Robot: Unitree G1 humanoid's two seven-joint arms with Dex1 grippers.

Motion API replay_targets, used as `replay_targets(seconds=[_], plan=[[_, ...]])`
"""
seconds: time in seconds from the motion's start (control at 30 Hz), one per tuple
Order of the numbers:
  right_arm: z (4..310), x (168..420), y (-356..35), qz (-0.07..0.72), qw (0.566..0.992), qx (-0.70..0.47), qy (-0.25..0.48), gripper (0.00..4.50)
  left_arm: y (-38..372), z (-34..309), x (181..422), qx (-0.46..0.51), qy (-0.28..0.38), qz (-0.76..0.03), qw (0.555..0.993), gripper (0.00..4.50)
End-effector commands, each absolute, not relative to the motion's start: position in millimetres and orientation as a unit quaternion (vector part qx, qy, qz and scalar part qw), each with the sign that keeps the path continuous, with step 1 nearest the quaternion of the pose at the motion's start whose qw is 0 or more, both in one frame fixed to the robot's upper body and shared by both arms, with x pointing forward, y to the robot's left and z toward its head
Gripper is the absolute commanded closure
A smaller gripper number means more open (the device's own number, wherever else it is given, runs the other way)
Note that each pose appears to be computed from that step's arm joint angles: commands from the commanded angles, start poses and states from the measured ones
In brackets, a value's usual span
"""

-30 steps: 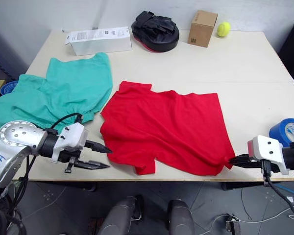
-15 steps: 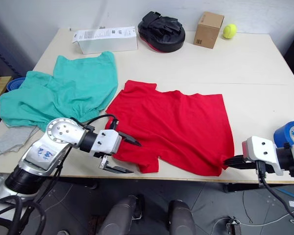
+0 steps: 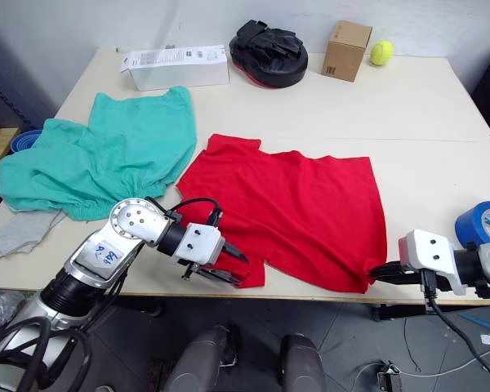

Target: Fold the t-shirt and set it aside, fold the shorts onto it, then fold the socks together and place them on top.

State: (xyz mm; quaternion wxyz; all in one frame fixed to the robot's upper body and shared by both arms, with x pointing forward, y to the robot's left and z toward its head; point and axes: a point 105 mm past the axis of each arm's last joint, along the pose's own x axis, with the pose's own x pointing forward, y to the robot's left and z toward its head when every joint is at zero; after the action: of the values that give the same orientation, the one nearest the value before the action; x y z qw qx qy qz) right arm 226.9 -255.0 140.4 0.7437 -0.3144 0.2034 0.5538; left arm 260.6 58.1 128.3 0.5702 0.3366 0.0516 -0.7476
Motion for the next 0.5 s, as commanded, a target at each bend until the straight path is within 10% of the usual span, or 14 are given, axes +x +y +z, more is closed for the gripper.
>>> replay_targets(seconds=[0.03,0.3,0.5], plan=[[145,227,-252,0.554,0.745,-0.322,0.189,4.50,53,134,256,0.322,0.037,-0.760,0.564,4.11],[143,224,-257,0.547,0.746,-0.327,0.193,4.50,104,141,234,0.251,0.117,-0.756,0.594,4.48],[142,210,-263,0.561,0.735,-0.312,0.216,4.50,124,161,247,0.181,0.129,-0.677,0.702,4.48]])
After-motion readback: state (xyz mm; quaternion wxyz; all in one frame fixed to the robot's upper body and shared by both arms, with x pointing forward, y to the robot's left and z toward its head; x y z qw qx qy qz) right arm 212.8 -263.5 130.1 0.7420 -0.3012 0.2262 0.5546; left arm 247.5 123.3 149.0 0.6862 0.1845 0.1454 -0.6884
